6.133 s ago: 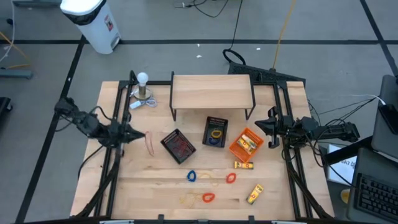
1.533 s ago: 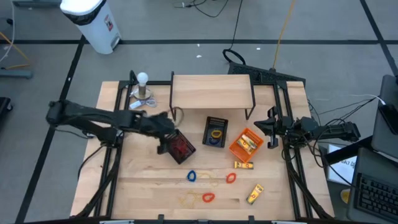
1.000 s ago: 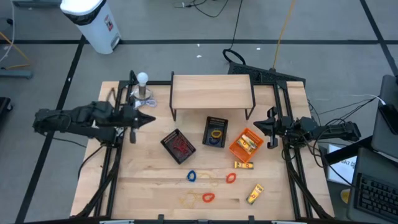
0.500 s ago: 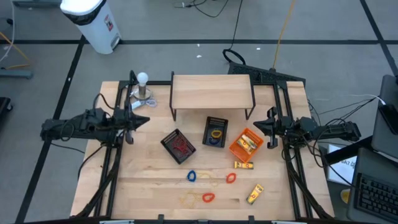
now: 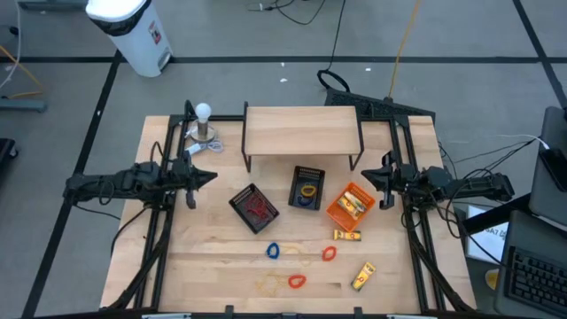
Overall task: Pick & Place Office Desk Supplies
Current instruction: Put the orange spring keychain into the right black bin
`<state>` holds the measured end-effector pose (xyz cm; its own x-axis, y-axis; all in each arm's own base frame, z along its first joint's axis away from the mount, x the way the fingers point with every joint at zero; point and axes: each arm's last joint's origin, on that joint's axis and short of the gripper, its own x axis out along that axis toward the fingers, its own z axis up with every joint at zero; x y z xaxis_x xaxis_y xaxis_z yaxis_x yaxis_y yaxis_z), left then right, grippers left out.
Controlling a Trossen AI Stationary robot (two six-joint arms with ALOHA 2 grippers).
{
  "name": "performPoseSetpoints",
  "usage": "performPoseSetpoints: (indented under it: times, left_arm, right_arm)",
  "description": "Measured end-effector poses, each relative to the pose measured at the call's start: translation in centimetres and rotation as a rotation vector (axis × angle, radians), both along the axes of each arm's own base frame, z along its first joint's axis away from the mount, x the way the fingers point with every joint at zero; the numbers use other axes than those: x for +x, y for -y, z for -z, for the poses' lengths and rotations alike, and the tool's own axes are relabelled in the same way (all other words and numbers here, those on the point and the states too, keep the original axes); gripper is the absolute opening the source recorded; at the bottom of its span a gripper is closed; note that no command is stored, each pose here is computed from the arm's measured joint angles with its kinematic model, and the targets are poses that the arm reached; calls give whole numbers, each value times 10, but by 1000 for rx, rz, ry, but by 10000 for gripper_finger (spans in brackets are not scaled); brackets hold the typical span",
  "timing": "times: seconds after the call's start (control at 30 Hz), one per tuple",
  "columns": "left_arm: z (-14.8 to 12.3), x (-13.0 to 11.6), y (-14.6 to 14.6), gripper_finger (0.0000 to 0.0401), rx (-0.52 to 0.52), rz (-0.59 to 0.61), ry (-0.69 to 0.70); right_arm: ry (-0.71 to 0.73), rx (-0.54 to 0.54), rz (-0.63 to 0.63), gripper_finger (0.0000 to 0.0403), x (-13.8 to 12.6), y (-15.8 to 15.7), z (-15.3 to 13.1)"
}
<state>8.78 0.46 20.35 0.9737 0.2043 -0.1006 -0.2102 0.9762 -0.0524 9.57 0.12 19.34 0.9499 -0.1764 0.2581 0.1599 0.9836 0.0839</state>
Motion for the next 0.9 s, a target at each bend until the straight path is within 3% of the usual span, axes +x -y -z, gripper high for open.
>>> performPoseSetpoints:
  times: [0.5,0.9]
  left_arm:
    - [29,4,1,1,2,36,19]
    - [29,6,2,2,-2,66,61]
  right_arm:
    - [-3,30,-9,0,0,0,1]
    - [-5,51,-15,0,0,0,1]
